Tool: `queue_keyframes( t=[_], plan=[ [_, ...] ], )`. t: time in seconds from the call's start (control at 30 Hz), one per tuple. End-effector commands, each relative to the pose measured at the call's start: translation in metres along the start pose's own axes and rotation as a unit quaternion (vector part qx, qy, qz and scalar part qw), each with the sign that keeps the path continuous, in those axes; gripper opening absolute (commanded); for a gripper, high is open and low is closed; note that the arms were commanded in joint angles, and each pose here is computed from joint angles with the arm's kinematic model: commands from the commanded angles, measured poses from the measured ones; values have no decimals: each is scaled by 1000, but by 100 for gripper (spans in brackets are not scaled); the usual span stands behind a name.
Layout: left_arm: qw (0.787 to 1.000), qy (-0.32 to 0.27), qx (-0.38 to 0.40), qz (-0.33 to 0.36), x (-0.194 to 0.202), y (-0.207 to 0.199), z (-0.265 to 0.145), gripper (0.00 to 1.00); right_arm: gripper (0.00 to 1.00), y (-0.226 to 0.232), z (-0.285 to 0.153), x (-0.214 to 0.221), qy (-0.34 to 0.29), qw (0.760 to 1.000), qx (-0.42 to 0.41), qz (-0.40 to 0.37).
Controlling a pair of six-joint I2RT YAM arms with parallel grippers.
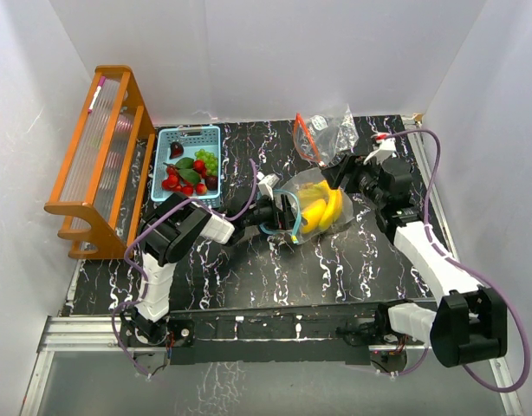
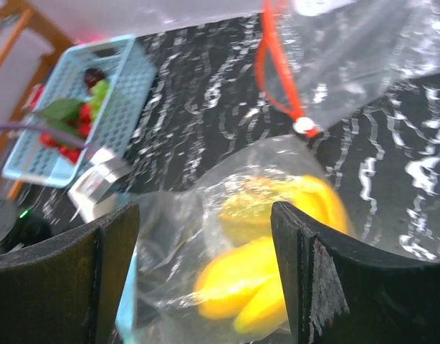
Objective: Open the zip-top bag and remove the fake food
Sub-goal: Pick up the fake fruit from the zipper food storage bag.
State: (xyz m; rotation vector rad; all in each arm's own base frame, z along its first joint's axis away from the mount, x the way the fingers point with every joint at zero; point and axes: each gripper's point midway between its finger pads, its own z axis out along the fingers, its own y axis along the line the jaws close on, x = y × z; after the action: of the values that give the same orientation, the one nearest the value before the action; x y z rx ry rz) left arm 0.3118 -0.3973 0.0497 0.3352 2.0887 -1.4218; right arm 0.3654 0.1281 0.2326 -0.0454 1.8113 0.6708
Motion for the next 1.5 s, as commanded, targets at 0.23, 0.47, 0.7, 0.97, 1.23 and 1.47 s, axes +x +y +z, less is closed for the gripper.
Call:
queue_keyframes(
  t=[0.23, 0.47, 0.7, 0.97, 1.23, 1.47],
  plan=[
    [1000, -7, 22, 9, -10, -18, -8, 84, 81, -108, 29, 23, 43, 978, 198, 54],
    [1000, -4, 26, 3, -9, -17, -6, 88, 79, -102, 46, 75, 110, 982, 135, 78],
    [1000, -7, 21, -3, -8, -14, -4, 89, 53, -87, 39, 119, 153, 976, 112, 107],
    [1000, -3, 20, -16, -5, -11, -1, 89, 30, -61, 32, 164, 203, 967, 105, 115],
    [999, 14, 27, -18, 8, -15, 2, 73, 24, -38, 41, 189, 221, 963, 90, 125],
    [999, 8, 32, -2, -2, -28, -6, 35, 12, -52, 47, 155, 185, 969, 126, 105]
  ],
)
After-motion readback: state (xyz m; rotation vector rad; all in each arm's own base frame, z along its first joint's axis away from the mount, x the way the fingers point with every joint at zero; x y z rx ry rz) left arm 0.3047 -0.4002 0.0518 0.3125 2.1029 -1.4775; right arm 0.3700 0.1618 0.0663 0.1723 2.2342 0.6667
